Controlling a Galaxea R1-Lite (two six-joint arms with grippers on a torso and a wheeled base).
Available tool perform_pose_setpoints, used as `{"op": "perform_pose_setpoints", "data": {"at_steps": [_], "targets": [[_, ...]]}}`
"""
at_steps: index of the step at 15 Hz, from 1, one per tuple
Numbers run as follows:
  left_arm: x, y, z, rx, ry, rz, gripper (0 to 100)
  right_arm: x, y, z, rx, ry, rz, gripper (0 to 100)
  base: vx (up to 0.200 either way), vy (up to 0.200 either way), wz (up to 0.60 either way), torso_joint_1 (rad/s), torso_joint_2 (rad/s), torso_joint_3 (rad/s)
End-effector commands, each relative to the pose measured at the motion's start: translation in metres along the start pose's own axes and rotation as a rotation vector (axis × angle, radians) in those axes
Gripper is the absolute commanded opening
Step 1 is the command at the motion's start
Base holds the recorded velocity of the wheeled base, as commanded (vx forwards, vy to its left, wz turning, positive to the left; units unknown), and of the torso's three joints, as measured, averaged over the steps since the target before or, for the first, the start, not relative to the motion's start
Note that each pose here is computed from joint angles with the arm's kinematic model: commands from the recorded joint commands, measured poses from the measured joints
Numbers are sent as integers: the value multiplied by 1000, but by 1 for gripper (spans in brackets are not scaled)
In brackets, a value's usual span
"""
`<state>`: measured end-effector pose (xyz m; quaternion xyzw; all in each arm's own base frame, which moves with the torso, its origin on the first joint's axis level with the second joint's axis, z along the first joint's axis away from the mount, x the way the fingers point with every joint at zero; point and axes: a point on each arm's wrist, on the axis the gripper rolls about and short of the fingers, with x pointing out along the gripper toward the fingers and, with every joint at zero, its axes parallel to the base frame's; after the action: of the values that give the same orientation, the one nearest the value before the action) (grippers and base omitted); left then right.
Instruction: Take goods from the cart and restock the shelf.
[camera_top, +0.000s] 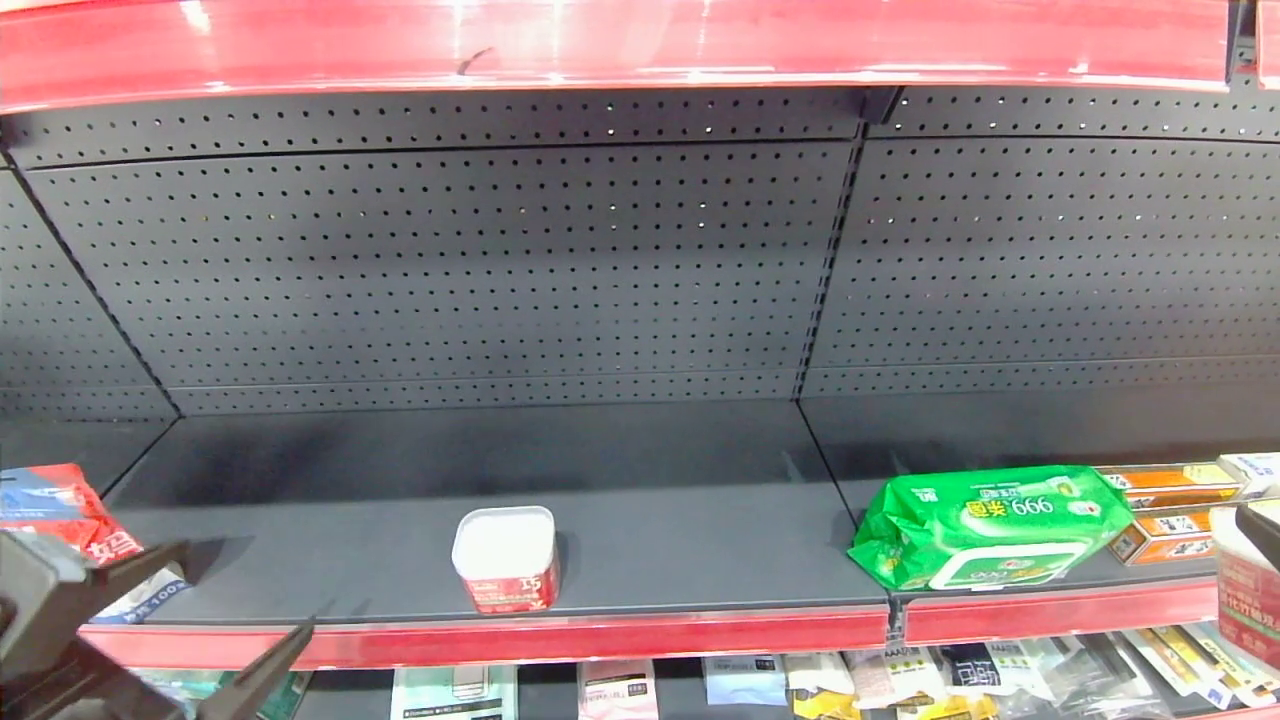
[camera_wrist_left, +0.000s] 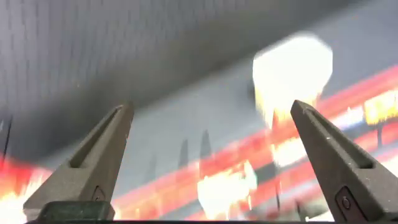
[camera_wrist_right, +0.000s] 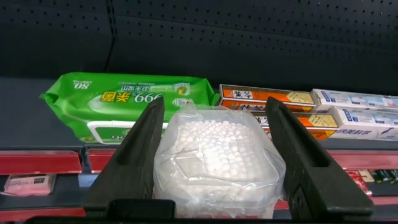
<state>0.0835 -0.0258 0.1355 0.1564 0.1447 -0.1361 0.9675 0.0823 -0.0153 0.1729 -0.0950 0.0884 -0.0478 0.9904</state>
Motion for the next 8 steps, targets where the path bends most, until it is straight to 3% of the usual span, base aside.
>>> {"op": "perform_pose_setpoints", "data": {"at_steps": [1,4,8], "targets": [[-68,6,-8,-32,-63,101,100,3,-1,0,-5,15,0,0,0,0,0,0,0,0],[-81,5,-12,-94,-50,101,100,5,0,-1,-2,28,6,0,0,0,0,0,0,0],[-83,5,-12,-96,-65,103,100,5,-1,1,-6,19,10,0,0,0,0,0,0,0]]}}
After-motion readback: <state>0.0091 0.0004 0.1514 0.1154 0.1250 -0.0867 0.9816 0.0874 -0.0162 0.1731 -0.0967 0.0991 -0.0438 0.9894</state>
